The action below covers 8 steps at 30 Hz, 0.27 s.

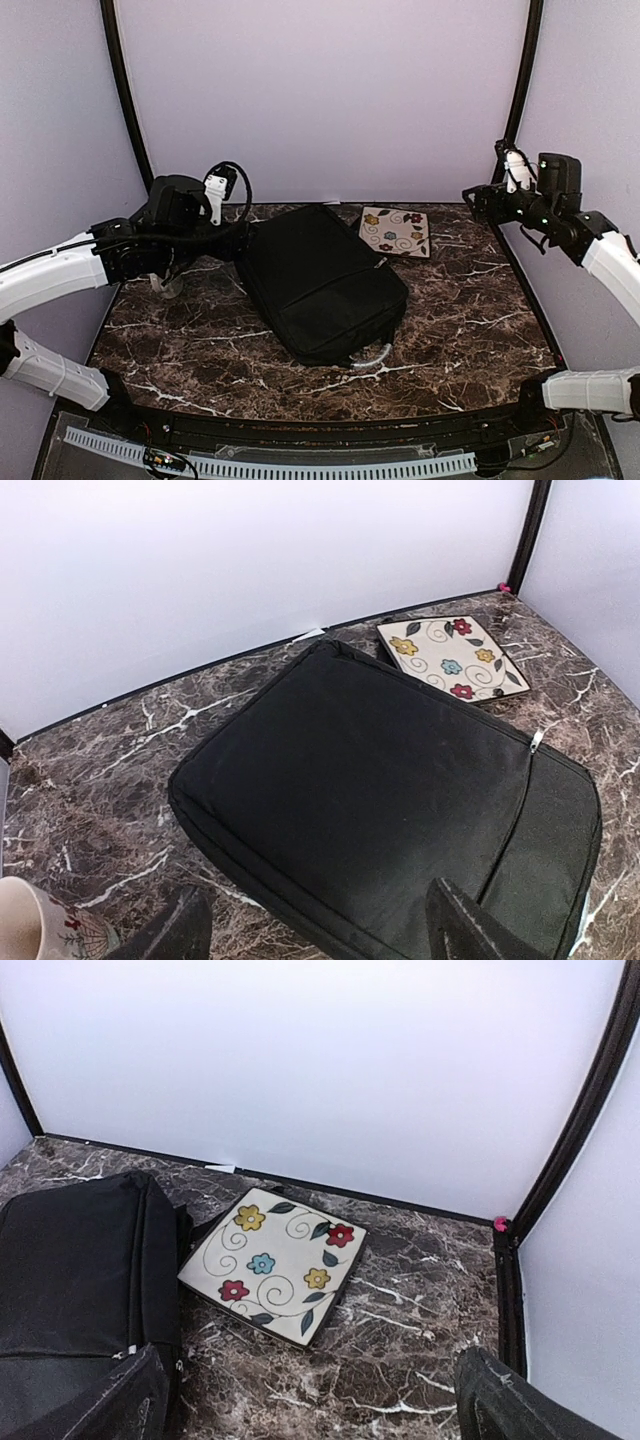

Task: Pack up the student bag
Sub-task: Reset both arms

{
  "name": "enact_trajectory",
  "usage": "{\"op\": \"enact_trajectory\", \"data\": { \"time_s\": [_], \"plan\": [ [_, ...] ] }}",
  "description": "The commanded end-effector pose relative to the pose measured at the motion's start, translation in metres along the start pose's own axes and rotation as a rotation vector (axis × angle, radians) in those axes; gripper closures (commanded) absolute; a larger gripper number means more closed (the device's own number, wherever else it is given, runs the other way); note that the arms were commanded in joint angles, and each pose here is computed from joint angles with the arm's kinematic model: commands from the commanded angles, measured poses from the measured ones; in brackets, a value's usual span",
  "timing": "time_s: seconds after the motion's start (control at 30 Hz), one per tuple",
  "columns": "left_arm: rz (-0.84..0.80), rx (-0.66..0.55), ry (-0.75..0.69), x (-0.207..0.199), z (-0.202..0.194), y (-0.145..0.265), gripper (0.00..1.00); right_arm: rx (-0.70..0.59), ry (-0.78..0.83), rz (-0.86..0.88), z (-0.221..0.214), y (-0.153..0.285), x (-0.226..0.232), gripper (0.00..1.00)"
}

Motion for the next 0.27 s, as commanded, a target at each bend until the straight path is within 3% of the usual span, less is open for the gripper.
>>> {"op": "enact_trajectory", "data": {
  "time_s": [0.0, 0.23],
  "plan": [
    [0.097, -0.012, -0.05, 0.009, 0.004, 0.001, 0.23, -0.102, -0.052, -0.101, 0.0, 0.012, -0.01, 0.0],
    [0.107, -0.023, -0.066, 0.004, 0.011, -0.014, 0.22, -0.094, -0.098, -0.038, -0.019, 0.009, -0.017, 0.0]
  ]
}}
Point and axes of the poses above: each gripper's point midway between its finger pads, its own y axis back along the fingers, its own x axis along the line the jaws close on, z = x × y, the point moved 9 cm from there along y, back along the fingers, and after that the axes turned 6 degrees about -y, right-handed, at the moved point
